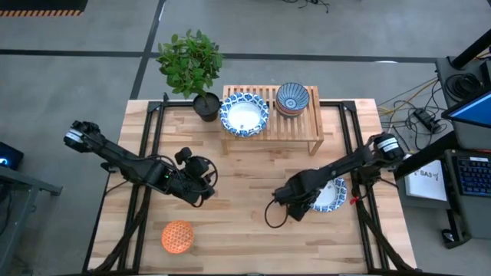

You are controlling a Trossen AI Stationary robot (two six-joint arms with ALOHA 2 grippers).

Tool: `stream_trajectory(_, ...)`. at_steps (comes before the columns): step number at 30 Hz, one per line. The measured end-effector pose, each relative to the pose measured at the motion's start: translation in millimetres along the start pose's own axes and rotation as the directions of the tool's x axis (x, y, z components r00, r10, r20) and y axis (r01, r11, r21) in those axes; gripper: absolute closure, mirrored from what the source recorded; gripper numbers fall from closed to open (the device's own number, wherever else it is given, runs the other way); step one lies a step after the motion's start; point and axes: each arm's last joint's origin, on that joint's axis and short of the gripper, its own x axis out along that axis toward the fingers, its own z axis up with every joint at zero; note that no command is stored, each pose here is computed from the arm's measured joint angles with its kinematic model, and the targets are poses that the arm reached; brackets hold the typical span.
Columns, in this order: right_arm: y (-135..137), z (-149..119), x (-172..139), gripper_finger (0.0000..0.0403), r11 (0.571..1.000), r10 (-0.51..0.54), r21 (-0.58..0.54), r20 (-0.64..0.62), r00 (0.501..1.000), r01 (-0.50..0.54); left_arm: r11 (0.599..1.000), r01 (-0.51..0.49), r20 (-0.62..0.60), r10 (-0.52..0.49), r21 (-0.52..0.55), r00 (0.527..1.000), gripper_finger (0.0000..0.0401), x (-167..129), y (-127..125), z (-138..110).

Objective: Place and stack bowls onto a shelf
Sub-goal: Stack the blue pattern bowl on top of the other blue pattern bowl on the shelf

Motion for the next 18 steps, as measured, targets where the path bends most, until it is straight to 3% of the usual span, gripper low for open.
stream_trajectory(9,3.6,7.4,19.9,0.0277,0.995,-0.099,0.013,0.000,0.995,0.099,1.000,-0.001,0.000,0.001,0.000,1.000,0.0255,0.1,0.1,-0.1)
stream_trajectory(18,10.1,6.8,5.8,0.0380,0.999,-0.035,-0.008,0.001,0.999,0.035,1.000,-0.012,0.010,0.012,0.000,1.000,0.0255,0.0,0.4,0.2)
